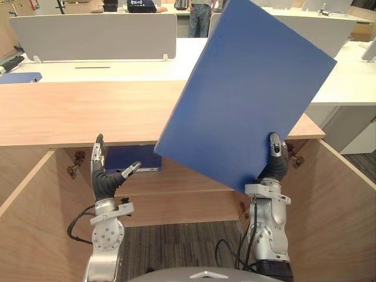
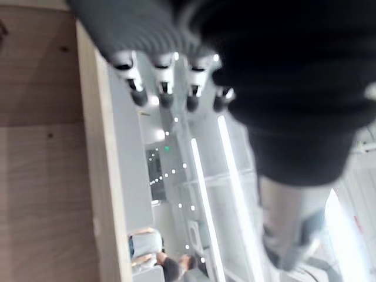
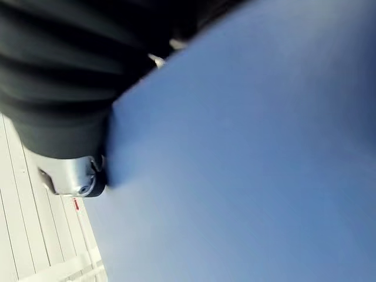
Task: Walk over to the cabinet, pick up the folder, carry it to the office cabinet, place the folder inside the office cabinet, then close the office cabinet door
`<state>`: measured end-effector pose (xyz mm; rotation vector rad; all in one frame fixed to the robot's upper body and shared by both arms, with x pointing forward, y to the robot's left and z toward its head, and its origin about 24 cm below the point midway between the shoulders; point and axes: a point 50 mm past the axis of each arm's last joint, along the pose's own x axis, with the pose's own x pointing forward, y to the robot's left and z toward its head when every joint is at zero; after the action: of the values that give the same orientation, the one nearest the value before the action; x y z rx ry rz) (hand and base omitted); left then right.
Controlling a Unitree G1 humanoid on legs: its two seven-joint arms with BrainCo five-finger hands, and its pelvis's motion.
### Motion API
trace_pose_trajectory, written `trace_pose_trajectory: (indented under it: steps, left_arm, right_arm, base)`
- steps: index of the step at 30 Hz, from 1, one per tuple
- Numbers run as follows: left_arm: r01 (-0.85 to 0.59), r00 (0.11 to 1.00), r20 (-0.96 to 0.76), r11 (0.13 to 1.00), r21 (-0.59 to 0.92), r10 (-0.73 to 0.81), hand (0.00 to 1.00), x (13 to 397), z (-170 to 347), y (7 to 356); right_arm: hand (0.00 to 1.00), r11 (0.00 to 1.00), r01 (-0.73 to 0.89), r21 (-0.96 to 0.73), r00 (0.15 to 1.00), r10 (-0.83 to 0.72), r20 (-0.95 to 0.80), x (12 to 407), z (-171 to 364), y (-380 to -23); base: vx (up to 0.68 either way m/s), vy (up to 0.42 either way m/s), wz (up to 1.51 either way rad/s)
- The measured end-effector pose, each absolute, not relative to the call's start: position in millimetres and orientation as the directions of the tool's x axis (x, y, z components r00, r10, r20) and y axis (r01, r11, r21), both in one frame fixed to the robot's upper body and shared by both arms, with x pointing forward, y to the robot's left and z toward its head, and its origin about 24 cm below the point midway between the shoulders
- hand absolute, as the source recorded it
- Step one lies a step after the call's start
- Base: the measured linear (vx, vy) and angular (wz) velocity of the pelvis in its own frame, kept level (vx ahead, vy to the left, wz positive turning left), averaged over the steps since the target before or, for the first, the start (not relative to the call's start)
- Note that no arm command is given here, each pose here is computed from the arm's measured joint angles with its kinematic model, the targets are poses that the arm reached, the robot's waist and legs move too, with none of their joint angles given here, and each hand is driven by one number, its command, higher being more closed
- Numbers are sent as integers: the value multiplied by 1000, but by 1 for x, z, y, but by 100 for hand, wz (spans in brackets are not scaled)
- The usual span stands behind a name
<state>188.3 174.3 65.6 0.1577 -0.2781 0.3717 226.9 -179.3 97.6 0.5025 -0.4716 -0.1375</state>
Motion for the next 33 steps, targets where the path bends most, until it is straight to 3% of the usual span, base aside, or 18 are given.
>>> trace_pose_trajectory:
  steps: [4, 17, 22, 33]
  left_arm:
    - [-382, 904, 258, 916, 125, 341, 0, 184, 58, 179]
    - [-297, 940, -103, 928, 224, 326, 0, 159, -17, 181]
    - [-262, 903, -282, 935, 239, 325, 0, 143, -53, 183]
    - [-275, 788, -485, 922, 273, 379, 0, 125, -95, 201]
  right_arm:
    - [100, 886, 16, 463, 877, -235, 420, 226, 102, -179]
    - [100, 946, -5, 325, 813, -185, 552, 218, 132, -169]
    - [100, 975, -88, 205, 804, -52, 592, 217, 140, -148]
    - [100, 982, -188, -8, 809, 160, 566, 224, 133, -117]
  base:
    - [6, 1, 1]
    - [10, 1, 4]
    - [13, 0, 0]
    - [-10, 8, -1]
